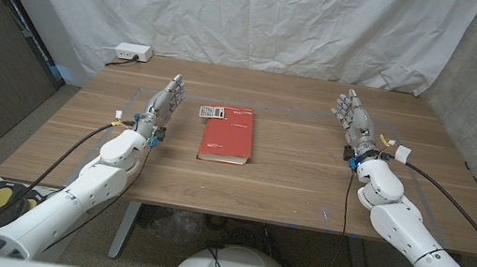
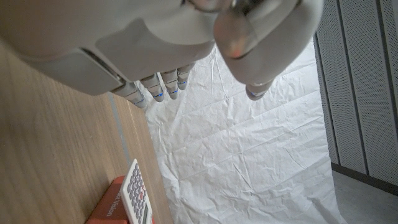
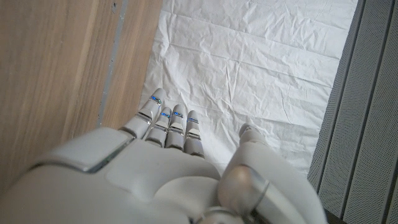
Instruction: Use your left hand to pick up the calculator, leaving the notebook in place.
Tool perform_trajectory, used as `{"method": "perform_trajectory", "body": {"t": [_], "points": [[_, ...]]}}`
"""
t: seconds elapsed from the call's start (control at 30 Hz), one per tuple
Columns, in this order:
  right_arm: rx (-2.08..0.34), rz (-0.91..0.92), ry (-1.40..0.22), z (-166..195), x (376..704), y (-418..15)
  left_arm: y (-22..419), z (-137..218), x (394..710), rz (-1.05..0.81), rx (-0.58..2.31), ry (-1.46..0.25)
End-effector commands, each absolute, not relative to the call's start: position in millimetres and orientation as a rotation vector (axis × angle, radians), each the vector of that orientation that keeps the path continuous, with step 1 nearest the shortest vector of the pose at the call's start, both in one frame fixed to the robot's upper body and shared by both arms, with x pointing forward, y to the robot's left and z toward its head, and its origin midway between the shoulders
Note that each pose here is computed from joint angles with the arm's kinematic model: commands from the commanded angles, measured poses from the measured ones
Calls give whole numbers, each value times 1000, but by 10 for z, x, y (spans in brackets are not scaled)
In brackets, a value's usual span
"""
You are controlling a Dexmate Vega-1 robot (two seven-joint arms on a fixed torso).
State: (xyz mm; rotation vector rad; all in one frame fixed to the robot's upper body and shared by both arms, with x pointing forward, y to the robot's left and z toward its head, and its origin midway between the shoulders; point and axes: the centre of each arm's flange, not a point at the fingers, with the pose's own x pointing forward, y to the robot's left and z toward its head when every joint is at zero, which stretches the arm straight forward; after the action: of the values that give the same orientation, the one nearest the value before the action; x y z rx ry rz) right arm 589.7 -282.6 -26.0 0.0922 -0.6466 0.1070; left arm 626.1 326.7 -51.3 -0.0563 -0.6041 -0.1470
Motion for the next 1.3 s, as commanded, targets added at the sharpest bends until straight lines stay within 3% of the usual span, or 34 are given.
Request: {"method": "perform_trajectory", "body": {"t": [0.03, 0.73, 1.3], "points": [[90, 111, -651, -239, 5888, -2794, 3313, -490, 6099, -102, -38, -631], [90, 87, -652, -215, 5851, -2847, 3346, -412, 6046, 144, 232, -792], [94, 80, -664, -181, 5854, -2830, 3394, -395, 6008, 164, 259, -817]]}}
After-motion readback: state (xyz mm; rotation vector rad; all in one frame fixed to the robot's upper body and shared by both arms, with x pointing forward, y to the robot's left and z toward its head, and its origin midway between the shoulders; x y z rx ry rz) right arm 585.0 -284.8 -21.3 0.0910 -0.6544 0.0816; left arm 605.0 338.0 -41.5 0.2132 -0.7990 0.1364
